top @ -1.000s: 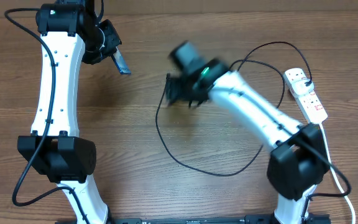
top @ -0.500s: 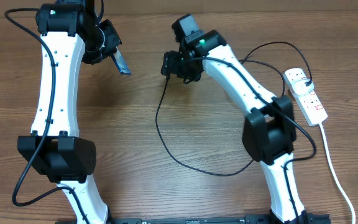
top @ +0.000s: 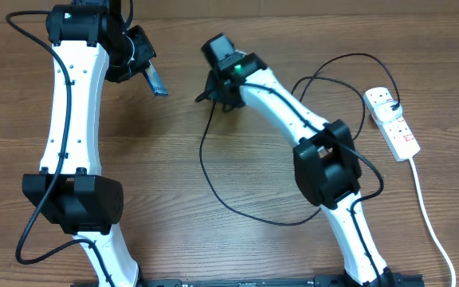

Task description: Plug charger to phone and switch on socket

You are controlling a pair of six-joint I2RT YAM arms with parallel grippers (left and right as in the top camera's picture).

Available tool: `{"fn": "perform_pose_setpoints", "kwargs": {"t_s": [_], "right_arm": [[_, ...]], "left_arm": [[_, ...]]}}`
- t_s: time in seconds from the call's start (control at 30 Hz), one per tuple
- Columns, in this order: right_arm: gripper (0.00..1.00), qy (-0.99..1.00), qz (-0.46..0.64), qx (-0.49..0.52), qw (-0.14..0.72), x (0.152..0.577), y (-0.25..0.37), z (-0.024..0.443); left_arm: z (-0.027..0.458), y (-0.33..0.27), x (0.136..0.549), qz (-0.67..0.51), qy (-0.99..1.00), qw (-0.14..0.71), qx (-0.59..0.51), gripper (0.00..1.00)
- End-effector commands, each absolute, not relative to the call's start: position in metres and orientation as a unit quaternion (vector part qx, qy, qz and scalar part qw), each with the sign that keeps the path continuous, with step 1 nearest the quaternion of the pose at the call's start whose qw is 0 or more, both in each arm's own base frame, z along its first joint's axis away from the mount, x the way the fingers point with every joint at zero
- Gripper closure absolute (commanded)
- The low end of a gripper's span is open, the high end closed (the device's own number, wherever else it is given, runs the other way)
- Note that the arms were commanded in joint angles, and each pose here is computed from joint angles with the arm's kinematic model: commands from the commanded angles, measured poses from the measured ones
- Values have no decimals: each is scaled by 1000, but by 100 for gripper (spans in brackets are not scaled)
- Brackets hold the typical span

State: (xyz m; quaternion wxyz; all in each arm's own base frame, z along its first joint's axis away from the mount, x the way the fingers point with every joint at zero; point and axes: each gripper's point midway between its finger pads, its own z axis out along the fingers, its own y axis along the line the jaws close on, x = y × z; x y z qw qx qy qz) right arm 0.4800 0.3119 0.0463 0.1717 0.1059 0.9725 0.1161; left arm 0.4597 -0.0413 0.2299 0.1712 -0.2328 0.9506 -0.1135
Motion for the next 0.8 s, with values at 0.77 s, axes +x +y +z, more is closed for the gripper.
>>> {"fn": "perform_pose_setpoints", "kwargs": {"t_s": [0.77], "right_arm": [[76, 990, -4, 117, 79, 440, 272, -15]], "left_arm": [[235, -44, 462, -123, 947, 177, -237, 96]]}}
